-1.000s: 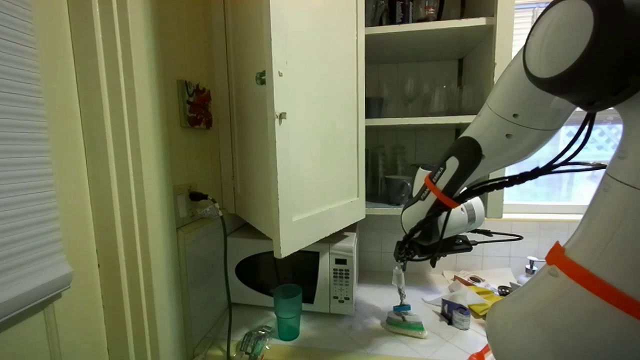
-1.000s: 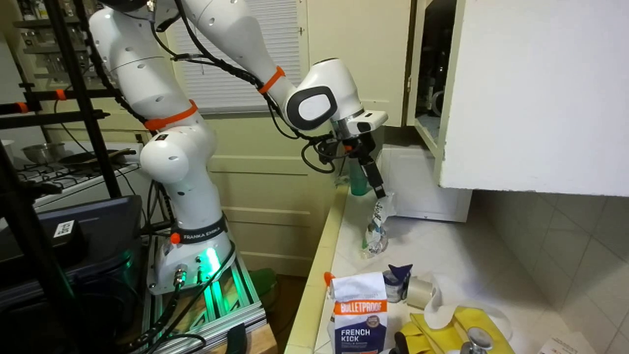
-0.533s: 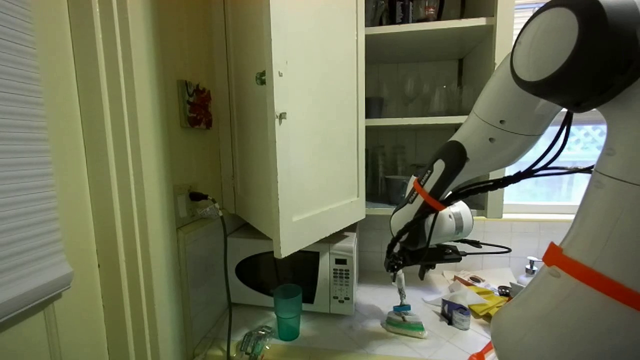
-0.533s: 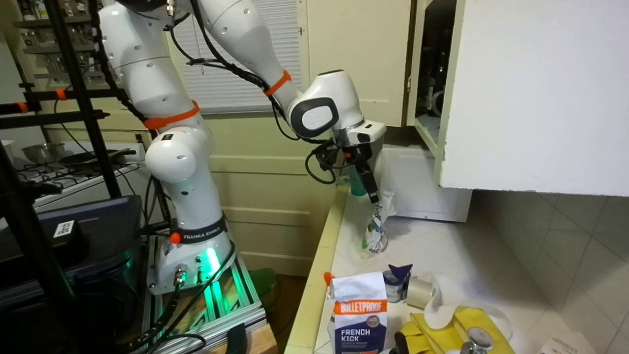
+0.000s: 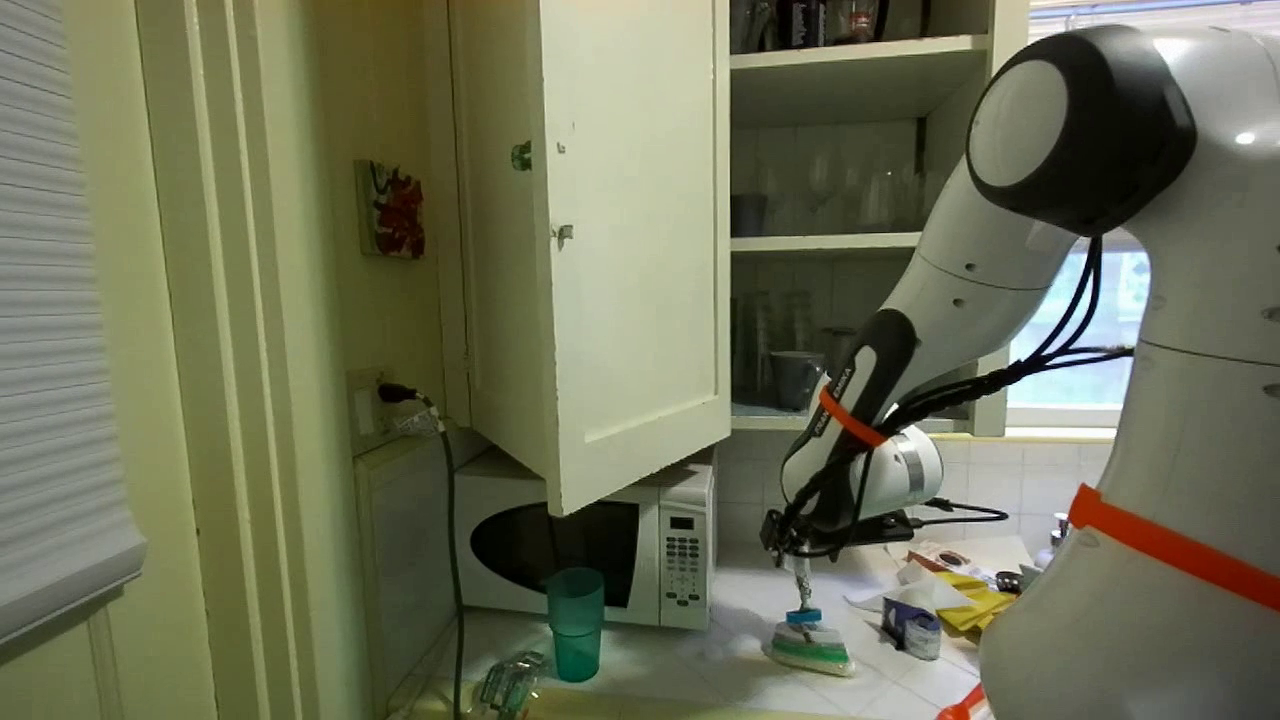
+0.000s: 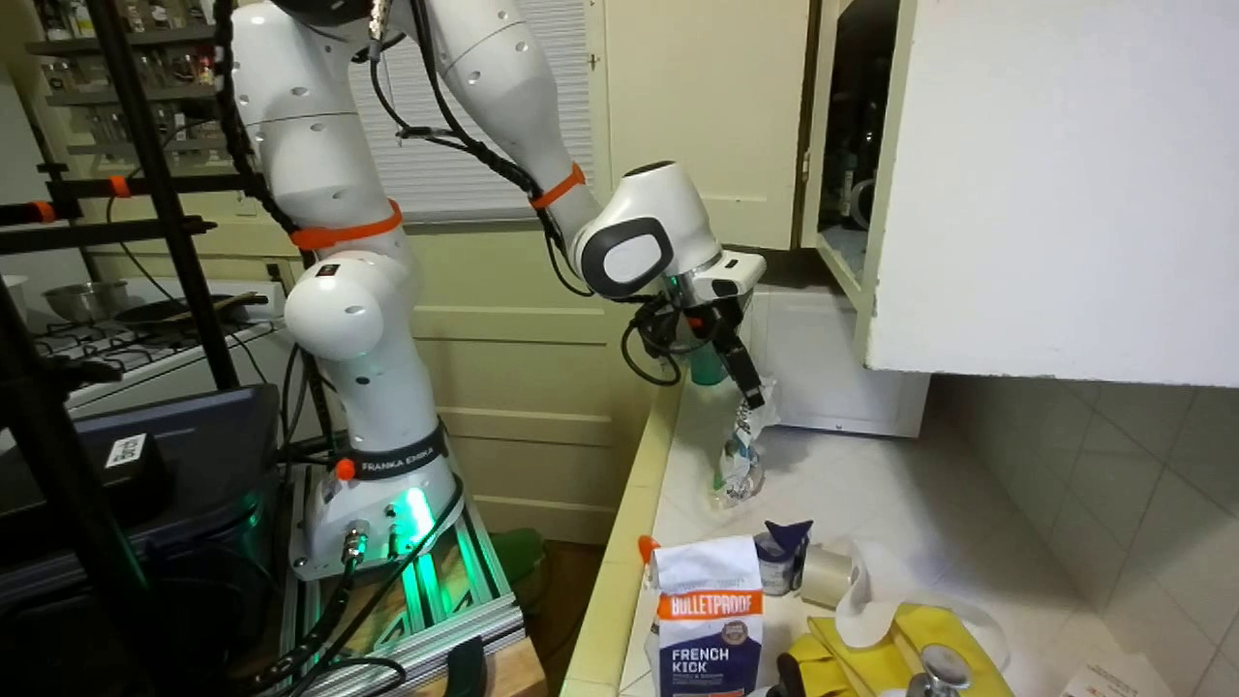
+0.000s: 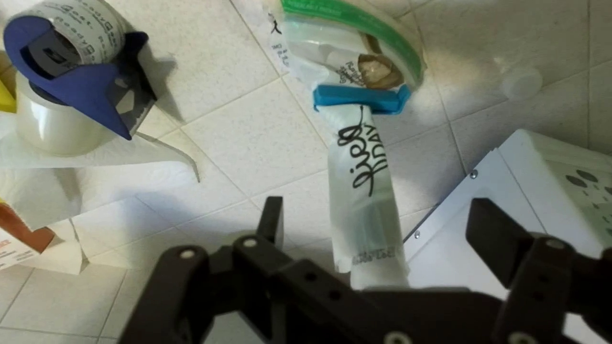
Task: Put the white and green pack inside the open upper cabinet.
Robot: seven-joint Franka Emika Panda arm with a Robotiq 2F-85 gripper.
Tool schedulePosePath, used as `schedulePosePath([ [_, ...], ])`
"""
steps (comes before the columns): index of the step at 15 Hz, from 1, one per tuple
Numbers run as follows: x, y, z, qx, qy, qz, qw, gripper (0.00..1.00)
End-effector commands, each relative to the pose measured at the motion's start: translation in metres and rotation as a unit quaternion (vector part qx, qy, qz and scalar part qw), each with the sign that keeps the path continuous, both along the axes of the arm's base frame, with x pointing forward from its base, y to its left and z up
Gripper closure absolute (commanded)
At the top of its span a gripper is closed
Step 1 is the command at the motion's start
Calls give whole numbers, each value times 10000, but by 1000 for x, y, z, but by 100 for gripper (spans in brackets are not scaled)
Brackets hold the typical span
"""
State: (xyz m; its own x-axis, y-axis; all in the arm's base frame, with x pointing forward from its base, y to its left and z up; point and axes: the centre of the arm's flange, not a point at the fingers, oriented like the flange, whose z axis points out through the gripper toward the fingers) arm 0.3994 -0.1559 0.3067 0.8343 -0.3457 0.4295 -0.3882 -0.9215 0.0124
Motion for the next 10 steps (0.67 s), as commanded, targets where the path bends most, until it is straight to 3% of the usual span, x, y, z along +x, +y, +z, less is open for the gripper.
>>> schedulePosePath([
  [1, 7, -1, -17, -63, -12, 0, 10000, 32],
  [7, 9, -5, -22, -113, 48, 3, 9999, 81],
  [10, 9, -7, -21, -126, 60, -24, 9999, 99],
])
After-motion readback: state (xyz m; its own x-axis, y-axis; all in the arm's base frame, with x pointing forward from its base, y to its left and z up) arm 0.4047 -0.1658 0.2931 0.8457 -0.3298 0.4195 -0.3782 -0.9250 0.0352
